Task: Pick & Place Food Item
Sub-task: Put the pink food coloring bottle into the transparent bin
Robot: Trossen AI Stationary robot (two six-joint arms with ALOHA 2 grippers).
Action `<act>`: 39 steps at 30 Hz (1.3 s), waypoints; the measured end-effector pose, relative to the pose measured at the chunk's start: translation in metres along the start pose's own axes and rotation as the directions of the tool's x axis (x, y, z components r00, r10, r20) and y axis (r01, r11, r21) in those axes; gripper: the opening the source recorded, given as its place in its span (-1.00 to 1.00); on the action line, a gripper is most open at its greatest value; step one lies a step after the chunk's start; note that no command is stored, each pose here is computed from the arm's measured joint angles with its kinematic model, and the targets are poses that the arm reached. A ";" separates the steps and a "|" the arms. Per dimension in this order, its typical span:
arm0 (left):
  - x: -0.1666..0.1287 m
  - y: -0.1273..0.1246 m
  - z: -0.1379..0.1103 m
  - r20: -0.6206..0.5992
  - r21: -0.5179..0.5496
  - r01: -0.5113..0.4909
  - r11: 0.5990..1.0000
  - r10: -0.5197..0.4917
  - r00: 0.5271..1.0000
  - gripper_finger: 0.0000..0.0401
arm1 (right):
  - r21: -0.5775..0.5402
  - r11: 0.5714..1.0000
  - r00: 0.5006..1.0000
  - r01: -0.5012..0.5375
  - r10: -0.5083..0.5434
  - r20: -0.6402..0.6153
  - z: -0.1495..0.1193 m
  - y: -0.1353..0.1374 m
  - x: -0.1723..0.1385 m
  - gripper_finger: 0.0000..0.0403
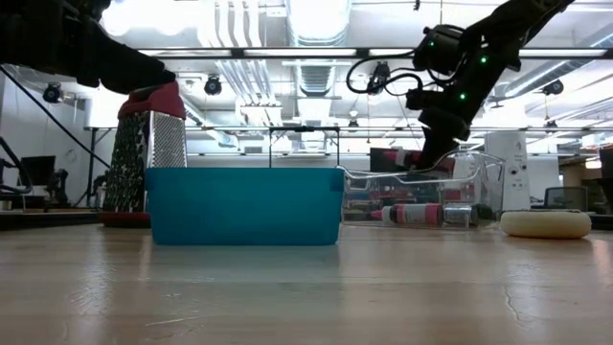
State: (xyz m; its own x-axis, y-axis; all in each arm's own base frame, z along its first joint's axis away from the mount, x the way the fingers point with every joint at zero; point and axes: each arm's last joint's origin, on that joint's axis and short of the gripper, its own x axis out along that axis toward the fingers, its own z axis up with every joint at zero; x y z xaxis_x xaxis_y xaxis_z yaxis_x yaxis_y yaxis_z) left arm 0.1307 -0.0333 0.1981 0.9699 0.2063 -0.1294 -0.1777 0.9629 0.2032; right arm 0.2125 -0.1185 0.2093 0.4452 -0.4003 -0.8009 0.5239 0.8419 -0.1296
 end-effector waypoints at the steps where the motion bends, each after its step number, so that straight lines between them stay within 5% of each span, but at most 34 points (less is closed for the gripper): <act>1: 0.000 0.000 0.000 0.000 0.000 0.000 1.000 0.000 1.000 0.42 | -0.001 1.000 1.000 0.001 -0.001 -0.001 0.000 -0.001 0.000 -0.55; 39: 0.000 0.000 0.000 0.002 0.000 0.000 1.000 0.000 1.000 0.42 | -0.079 0.973 0.961 -0.218 0.199 -0.194 -0.020 -0.005 -0.001 -0.55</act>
State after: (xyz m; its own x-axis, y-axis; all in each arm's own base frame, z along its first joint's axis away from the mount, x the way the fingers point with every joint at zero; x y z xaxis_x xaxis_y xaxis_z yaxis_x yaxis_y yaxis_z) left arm 0.1307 -0.0334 0.1982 0.9702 0.2058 -0.1278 -0.1775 0.9630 0.2030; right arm 0.1951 -0.1150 0.1990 0.3913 -0.1466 -0.9085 0.3558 0.9346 0.0024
